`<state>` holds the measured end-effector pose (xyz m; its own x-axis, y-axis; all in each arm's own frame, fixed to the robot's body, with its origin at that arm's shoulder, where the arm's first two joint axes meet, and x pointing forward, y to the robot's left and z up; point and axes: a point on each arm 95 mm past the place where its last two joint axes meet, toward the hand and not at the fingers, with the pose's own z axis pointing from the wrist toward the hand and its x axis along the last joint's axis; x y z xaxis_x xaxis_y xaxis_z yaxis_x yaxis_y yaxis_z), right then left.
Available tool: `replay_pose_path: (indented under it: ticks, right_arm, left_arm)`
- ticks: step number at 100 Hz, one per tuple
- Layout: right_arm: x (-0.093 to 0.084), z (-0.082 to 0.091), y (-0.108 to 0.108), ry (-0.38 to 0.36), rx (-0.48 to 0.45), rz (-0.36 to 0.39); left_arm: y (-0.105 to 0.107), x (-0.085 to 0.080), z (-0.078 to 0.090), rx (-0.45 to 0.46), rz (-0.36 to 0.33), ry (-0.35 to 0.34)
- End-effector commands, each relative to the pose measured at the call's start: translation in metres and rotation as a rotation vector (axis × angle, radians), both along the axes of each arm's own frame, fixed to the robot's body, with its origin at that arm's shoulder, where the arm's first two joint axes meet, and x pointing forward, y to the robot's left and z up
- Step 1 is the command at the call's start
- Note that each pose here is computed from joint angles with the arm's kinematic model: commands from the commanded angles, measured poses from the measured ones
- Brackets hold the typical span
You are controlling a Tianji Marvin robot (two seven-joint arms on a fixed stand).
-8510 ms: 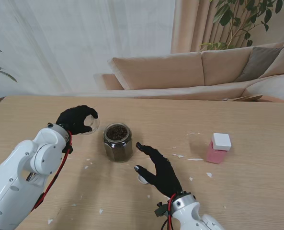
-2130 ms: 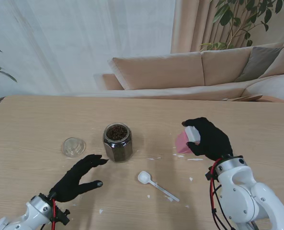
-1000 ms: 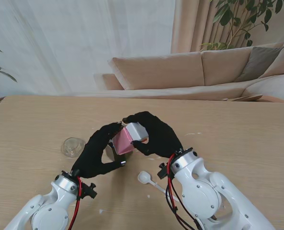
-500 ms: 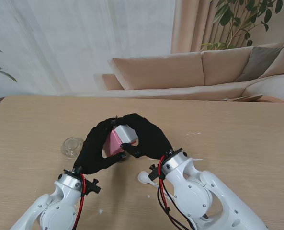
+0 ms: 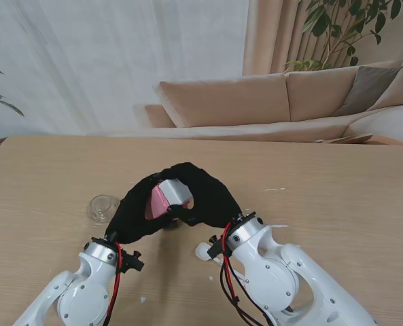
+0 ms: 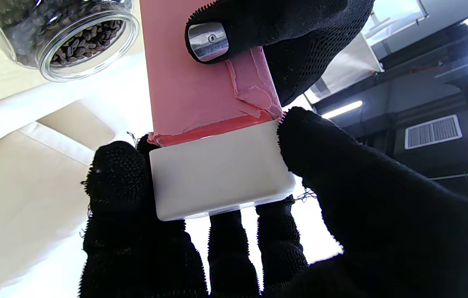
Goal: Portion coffee beans from the glass jar into the coffee jar
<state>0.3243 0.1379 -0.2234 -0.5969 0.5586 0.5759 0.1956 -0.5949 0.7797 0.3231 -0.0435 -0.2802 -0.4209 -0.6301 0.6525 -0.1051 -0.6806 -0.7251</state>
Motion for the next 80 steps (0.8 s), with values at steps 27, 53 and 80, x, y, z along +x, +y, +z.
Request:
replay_pose_path:
  ticks: [27,53,80]
  right_arm:
    - [-0.004,-0.001,0.004,0.015,-0.003,0.018]
    - [-0.011,0.004,0.0,0.02,-0.09,0.025]
    - [-0.017,0.009,-0.007,-0.005,-0.108,-0.03]
  left_arm:
    - [-0.006,0.0,-0.003,-0.037,-0.026,-0.002]
    - [-0.004,0.001,-0.002,-0.062,-0.029,-0.014]
    - [0.0,0.002,-0.001,-0.061,-0.029,-0.025]
